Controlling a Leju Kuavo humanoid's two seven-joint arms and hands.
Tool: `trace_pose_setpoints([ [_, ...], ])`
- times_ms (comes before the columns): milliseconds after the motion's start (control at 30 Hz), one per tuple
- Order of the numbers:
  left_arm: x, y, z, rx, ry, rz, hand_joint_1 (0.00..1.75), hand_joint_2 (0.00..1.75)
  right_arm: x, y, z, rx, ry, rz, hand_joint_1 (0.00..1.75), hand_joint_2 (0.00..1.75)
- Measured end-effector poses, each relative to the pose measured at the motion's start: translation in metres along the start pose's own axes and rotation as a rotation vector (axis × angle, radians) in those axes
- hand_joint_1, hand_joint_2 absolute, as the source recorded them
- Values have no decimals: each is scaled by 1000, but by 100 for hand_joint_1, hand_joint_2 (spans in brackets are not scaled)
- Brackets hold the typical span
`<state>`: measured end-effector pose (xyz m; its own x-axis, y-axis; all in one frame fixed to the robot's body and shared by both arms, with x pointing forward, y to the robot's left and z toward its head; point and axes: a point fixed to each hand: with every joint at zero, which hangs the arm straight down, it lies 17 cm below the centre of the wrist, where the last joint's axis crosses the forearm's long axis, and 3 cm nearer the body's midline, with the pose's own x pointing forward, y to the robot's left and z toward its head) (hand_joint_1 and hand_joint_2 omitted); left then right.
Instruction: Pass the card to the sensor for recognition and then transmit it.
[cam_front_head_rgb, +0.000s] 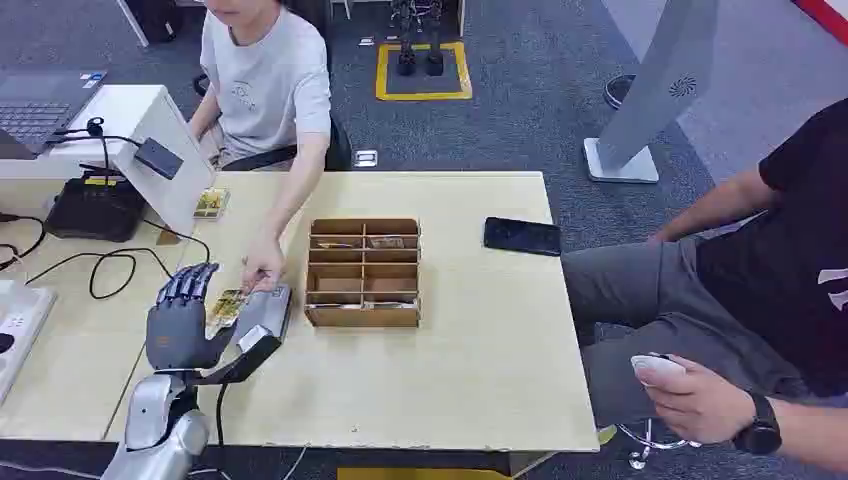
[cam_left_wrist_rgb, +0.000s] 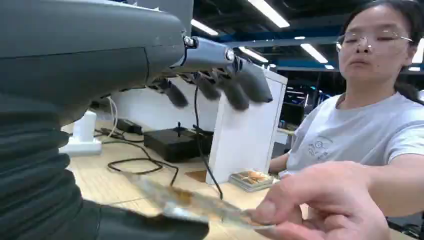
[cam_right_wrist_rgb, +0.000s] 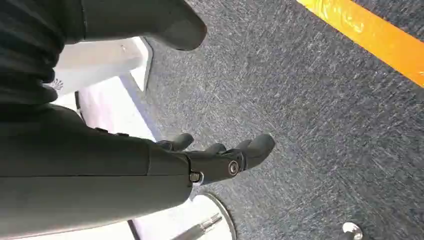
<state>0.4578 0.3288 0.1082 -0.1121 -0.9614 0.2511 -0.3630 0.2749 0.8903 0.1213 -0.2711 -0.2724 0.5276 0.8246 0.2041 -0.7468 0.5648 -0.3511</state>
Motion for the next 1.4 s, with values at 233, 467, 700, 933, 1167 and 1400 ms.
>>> trace_pose_setpoints([
  [233, 1, 1, 0, 2, -4, 5, 175, 175, 0, 0, 0, 0, 0, -2, 0, 175],
  [467, 15, 16, -3, 57, -28, 210, 175, 175, 1, 0, 0, 0, -5, -2, 0, 175],
  [700, 29, 5, -6, -19, 55, 485, 175, 175, 0, -1, 0, -12, -6, -7, 0, 175],
  [933, 38, -16, -5, -115, 144, 662, 175, 175, -2, -1, 0, -18, 3, -5, 0, 175],
  [1167, 39, -27, -7, -139, 207, 681, 175, 175, -2, -1, 0, -17, 6, 0, 0, 175],
  [1400, 34, -39, -11, -141, 267, 678, 175, 175, -2, 0, 0, -16, 13, 3, 0, 175],
])
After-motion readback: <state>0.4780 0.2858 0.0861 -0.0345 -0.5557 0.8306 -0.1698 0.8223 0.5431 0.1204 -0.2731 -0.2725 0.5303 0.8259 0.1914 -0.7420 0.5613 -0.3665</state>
